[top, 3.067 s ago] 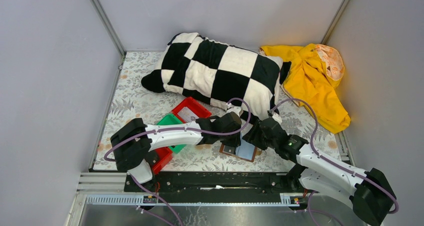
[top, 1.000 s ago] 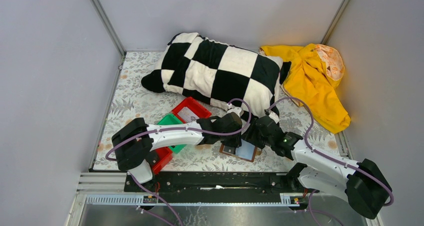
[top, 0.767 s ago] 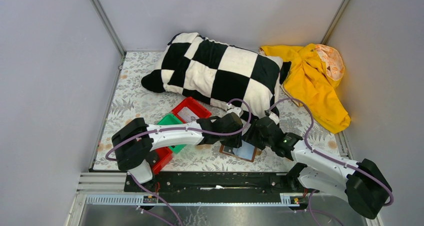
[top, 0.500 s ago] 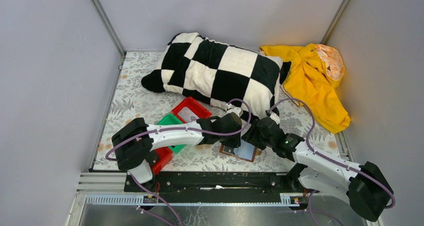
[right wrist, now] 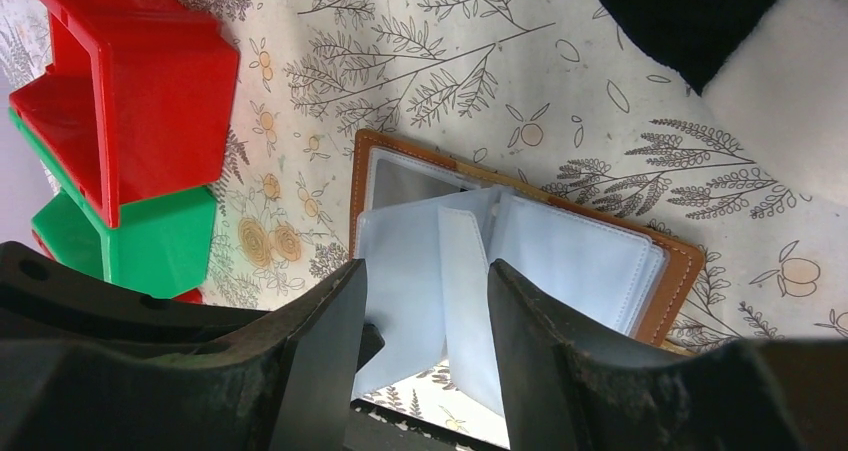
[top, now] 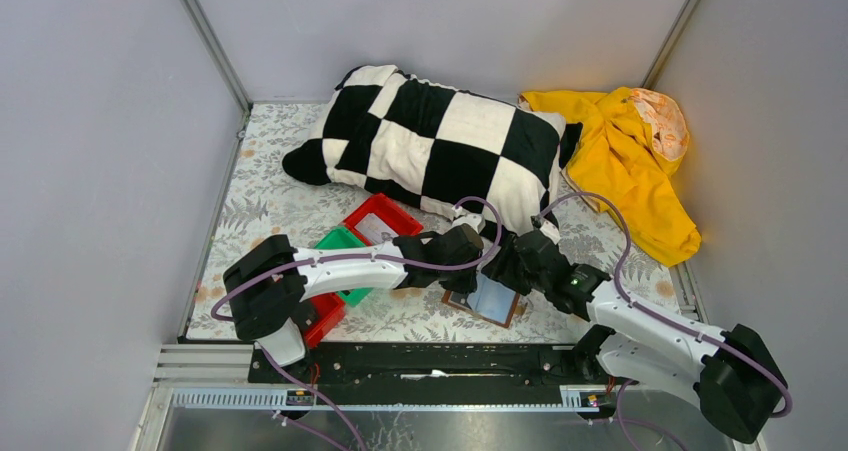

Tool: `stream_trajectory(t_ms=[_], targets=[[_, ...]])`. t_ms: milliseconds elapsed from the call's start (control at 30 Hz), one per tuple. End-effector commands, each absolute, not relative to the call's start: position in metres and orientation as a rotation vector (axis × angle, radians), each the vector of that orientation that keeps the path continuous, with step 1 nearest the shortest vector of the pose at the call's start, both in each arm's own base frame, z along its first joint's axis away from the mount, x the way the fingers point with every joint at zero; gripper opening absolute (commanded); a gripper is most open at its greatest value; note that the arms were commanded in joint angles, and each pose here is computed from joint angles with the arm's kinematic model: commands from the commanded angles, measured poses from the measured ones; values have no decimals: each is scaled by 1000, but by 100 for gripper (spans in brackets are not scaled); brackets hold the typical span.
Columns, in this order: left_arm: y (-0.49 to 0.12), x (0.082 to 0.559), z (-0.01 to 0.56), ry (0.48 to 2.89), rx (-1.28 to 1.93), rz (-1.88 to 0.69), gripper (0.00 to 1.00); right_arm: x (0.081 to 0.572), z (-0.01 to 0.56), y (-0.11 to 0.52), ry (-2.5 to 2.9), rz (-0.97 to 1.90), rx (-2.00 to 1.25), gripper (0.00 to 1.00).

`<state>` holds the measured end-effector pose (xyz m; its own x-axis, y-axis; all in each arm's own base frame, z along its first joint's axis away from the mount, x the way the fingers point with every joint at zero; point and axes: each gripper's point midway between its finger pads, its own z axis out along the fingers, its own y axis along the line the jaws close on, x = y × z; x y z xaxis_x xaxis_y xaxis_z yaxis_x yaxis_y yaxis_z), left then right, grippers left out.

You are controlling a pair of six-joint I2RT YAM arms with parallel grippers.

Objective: Take the credit cards out of the card holder
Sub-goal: Remove the credit card from the card holder.

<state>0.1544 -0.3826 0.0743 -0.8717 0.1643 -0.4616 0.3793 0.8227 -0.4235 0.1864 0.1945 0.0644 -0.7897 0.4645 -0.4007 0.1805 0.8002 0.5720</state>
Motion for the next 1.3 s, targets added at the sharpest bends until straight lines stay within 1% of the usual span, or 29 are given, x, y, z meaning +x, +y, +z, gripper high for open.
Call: stream_trajectory(t_ms=[0, 300, 633, 833, 1100, 1233, 1267], targets=[[-388, 160, 84, 2552, 397, -758, 6, 203, 88, 205, 2371, 741, 462, 55], [-389, 161, 85, 2549, 393, -758, 6, 205, 83, 211, 2397, 734, 441, 55], [-388, 161, 84, 2552, 388, -753, 6, 200, 74, 202, 2408, 699, 463, 55], [-389, 161, 87, 2548, 392, -758, 14, 192, 61, 192, 2434, 657, 472, 55], [-389, 161, 88, 2547, 393, -758, 21, 182, 49, 181, 2456, 628, 496, 55], [-389, 162, 89, 2544, 393, -759, 23, 178, 45, 177, 2466, 613, 497, 55], [-390, 162, 89, 2543, 394, -760, 24, 178, 44, 177, 2470, 609, 498, 55]])
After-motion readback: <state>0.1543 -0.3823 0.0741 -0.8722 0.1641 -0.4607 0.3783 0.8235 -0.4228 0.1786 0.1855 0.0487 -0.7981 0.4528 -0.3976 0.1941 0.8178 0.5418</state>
